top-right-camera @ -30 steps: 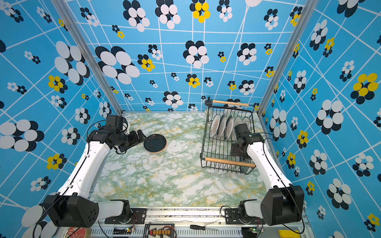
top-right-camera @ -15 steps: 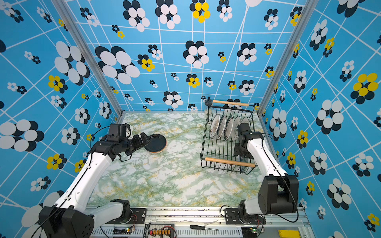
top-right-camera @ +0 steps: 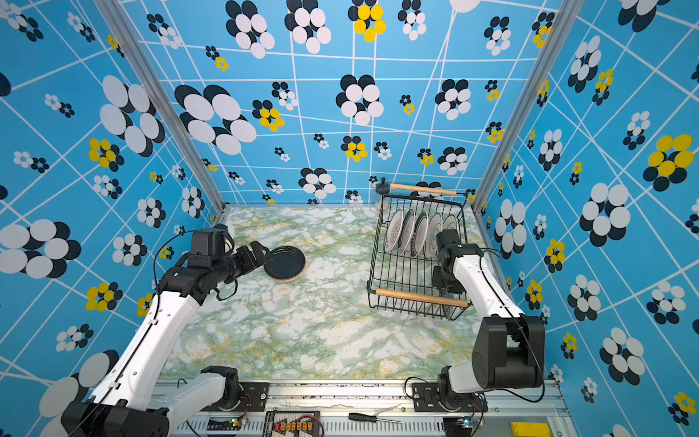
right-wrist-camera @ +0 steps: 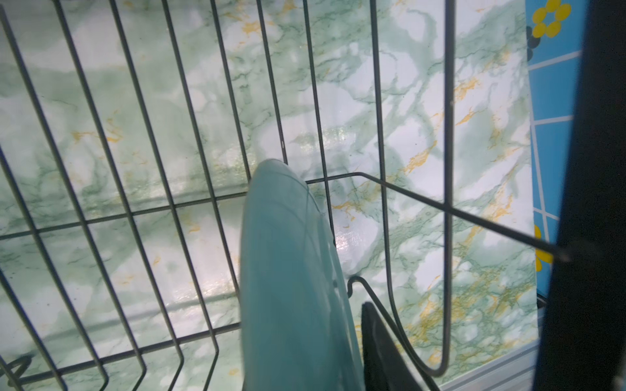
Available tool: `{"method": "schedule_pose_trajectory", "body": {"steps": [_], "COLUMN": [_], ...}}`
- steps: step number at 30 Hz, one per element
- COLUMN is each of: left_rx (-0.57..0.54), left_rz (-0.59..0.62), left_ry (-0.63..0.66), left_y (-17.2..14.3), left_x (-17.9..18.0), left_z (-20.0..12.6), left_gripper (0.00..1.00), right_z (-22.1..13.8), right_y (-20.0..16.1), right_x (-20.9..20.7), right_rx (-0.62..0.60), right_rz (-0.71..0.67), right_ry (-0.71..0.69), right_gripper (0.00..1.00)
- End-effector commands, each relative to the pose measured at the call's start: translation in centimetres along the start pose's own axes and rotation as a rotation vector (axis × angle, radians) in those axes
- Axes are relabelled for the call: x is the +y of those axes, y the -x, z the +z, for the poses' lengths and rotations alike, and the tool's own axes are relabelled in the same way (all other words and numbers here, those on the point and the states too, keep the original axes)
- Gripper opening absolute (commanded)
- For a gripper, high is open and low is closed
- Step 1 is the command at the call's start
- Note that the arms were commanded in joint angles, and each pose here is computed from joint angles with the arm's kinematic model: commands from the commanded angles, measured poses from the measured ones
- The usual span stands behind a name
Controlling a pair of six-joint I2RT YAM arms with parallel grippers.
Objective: Unload the plates from the dish rack
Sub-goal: Pick up the plate from the dish rack.
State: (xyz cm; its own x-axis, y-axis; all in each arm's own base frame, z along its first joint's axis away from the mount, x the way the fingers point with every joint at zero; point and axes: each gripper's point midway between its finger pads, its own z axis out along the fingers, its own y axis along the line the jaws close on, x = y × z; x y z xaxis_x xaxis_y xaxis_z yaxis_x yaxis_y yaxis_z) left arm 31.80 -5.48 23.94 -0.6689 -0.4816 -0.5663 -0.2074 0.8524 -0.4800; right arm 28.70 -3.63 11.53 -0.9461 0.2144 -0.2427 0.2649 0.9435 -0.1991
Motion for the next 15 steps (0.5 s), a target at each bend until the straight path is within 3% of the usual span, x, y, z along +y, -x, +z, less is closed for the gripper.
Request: {"method": "schedule_pose_trajectory", "body": {"steps": [1,6,11,15], "left_rx": [-0.025,-0.010,0.019,0.021], "left_rz": [0.011,0.013,0.018,0.042], "left_ry": [0.014,-0.007,-0.054,-0.060], "left_y": [0.2,0.3,0.1,0.2], "left_x": [0.3,-0.3,-1.3,-1.6], "left_z": [0.0,0.3,0.6,0.7], "left_gripper": [0.99,0.99,0.99,0.99], "right_z": [0.8,0.6,0.0,-0.9], "right_y": [-0.7,-0.6,-0.3,0.1], "right_x": [-0.1,-0.3,-0.2,-0.2], "right_rx": [0.027,0.016,0.005,-0.003], "right_rz": [-0.005,-0.011,-0.020,-0.023], "right_ry": [-0.009,-0.020,-0.004,0.003], "right_gripper": [0.25,0.21,0.08,0.07]}}
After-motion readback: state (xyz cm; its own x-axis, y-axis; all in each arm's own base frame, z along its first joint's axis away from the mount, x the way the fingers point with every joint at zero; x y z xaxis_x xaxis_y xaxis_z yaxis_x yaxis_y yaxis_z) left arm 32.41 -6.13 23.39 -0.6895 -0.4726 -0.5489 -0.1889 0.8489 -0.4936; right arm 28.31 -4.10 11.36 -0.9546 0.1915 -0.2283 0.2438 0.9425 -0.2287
